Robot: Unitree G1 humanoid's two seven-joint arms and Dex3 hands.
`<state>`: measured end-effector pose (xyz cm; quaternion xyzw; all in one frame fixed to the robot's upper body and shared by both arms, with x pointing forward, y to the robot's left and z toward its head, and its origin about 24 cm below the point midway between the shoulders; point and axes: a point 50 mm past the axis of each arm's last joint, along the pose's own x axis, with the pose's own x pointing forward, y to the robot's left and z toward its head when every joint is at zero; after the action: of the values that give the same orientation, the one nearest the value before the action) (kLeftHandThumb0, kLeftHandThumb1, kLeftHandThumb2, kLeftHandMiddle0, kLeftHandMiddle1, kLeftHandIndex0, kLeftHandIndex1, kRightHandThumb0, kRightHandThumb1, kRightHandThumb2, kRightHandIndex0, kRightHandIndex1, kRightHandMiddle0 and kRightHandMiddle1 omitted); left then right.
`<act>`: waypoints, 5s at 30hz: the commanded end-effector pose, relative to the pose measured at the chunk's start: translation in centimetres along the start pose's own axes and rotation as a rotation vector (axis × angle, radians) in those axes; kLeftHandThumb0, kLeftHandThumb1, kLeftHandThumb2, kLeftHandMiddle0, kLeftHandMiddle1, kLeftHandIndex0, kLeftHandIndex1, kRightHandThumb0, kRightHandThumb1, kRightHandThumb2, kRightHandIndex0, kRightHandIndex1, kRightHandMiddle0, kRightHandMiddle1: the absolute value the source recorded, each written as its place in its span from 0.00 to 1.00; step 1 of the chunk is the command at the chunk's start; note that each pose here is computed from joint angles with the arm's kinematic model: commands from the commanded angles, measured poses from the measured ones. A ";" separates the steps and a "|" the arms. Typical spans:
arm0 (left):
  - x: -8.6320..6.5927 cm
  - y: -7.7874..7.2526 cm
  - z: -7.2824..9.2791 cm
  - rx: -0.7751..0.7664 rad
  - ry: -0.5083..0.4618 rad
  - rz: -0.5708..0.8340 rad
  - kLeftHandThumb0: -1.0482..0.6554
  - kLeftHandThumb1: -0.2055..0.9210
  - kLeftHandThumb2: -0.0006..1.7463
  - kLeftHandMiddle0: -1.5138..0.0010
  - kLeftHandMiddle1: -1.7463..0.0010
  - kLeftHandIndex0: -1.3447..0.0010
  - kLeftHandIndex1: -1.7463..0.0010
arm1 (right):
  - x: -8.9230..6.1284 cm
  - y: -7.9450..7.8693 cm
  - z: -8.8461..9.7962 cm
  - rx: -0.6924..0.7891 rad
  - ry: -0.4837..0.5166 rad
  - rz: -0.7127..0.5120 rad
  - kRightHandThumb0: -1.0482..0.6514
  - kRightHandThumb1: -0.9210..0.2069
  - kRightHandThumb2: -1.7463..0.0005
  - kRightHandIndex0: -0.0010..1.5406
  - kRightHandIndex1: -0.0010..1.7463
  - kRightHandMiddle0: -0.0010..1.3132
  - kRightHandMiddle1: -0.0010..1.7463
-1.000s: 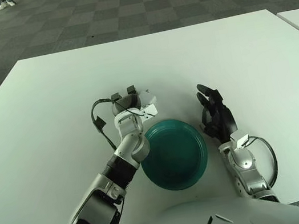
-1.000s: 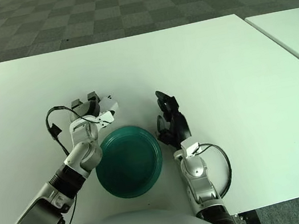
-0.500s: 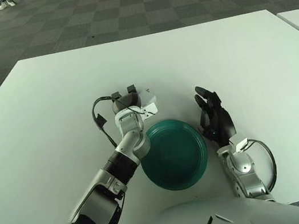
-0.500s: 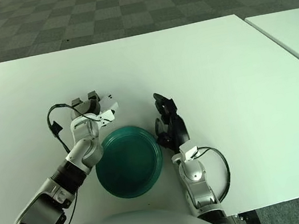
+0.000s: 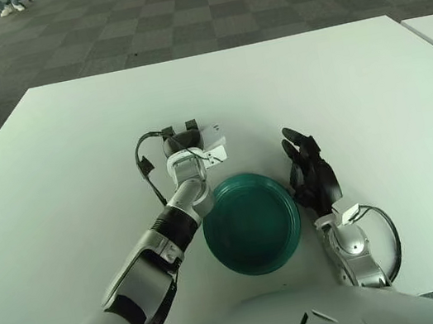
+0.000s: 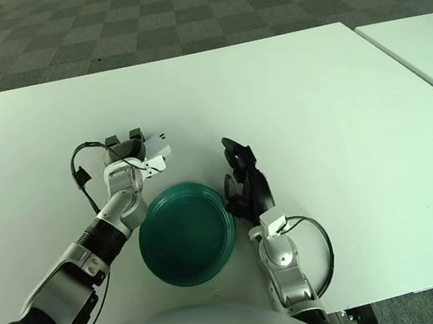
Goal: Put the charger into the plate.
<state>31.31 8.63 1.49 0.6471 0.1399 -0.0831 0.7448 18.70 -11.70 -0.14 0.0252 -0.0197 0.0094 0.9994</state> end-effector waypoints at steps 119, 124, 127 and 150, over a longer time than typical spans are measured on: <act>-17.6 7.0 0.8 -0.033 -0.727 0.032 0.61 0.18 0.95 0.41 0.07 0.53 0.00 | -4.3 -2.8 -6.5 0.179 0.368 -0.107 0.18 0.00 0.51 0.13 0.00 0.00 0.35; -17.4 7.0 0.8 -0.032 -0.716 0.024 0.61 0.19 0.94 0.43 0.06 0.54 0.00 | -4.4 -2.7 -6.4 0.187 0.369 -0.117 0.18 0.00 0.52 0.13 0.00 0.00 0.36; -17.4 7.0 0.8 -0.032 -0.715 0.019 0.61 0.21 0.93 0.44 0.05 0.55 0.00 | -4.4 -2.7 -6.4 0.190 0.367 -0.120 0.19 0.00 0.52 0.13 0.00 0.00 0.37; -17.3 7.3 0.8 0.053 -0.758 0.206 0.16 0.95 0.35 0.82 0.20 0.86 0.11 | -4.2 -2.7 -5.7 0.083 0.322 -0.079 0.14 0.00 0.46 0.13 0.00 0.00 0.27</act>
<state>16.98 7.60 13.77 0.5722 -0.1877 -0.2671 0.7524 19.30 -13.45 -0.23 0.0682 -0.0168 0.0070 0.9975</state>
